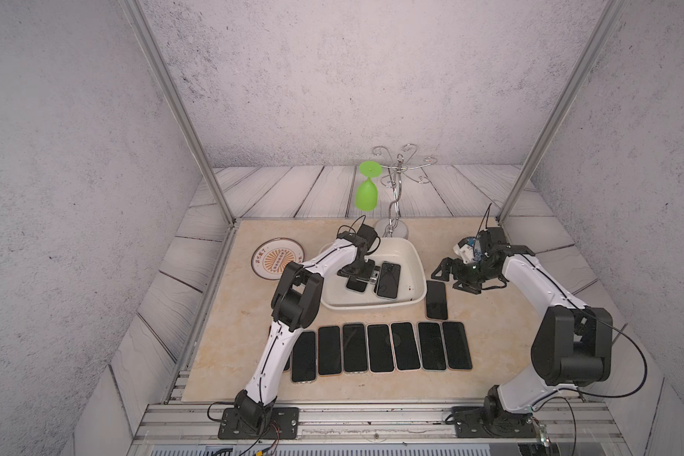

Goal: Take the phone out of the storage box
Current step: Pick up the phone from the storage box.

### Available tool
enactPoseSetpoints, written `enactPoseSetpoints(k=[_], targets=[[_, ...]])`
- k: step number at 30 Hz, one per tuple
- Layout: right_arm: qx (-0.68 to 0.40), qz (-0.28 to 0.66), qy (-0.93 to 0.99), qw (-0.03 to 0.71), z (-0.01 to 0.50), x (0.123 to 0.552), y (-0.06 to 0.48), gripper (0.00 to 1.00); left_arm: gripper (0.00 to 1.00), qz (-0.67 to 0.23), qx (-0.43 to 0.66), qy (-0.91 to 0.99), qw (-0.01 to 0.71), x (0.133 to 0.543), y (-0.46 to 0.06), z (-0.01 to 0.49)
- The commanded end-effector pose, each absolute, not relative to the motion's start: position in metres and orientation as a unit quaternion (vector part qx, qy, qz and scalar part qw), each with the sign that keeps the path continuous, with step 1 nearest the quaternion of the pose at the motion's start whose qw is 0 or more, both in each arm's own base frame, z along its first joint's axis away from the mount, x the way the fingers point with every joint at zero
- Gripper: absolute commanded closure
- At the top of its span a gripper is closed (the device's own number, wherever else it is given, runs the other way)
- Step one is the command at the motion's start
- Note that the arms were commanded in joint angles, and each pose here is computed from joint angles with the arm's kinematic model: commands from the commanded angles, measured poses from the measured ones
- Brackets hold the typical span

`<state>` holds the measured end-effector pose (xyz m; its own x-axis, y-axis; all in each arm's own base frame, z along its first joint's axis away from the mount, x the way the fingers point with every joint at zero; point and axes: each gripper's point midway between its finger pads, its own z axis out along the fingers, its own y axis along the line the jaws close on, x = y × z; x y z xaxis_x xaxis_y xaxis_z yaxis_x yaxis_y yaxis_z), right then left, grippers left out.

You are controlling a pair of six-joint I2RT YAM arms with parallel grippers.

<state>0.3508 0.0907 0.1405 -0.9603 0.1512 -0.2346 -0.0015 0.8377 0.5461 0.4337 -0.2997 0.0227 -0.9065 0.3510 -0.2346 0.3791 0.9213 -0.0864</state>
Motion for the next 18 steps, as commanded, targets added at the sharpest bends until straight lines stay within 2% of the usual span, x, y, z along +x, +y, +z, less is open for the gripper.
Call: enactPoseSetpoints(k=[1,3,4,5,7,12,17,18], targets=[[0.034,0.290,0.948,0.125,0.138,0.348,0.095,0.01,0.01,-0.049,0.204,0.977,0.047,0.410,-0.296,-0.011],[0.032,0.290,0.948,0.125,0.138,0.348,0.096,0.01,0.00,-0.035,0.203,0.978,0.039,0.409,-0.291,-0.018],[0.034,0.291,0.948,0.125,0.139,0.348,0.095,0.01,0.03,-0.026,0.202,0.978,0.037,0.409,-0.288,-0.019],[0.033,0.291,0.948,0.124,0.138,0.348,0.096,0.01,0.07,-0.021,0.202,0.978,0.041,0.411,-0.286,-0.016],[0.033,0.296,0.947,0.124,0.140,0.348,0.097,0.01,0.20,-0.005,0.209,0.978,0.025,0.410,-0.281,-0.032],[0.028,0.312,0.941,0.126,0.146,0.350,0.105,0.01,0.46,-0.010,0.224,0.974,0.033,0.419,-0.283,-0.021],[0.009,0.361,0.922,0.138,0.161,0.353,0.124,0.01,0.59,-0.033,0.226,0.971,0.066,0.433,-0.288,0.011],[0.005,0.384,0.911,0.148,0.169,0.356,0.130,0.01,0.60,-0.051,0.220,0.970,0.086,0.437,-0.291,0.034]])
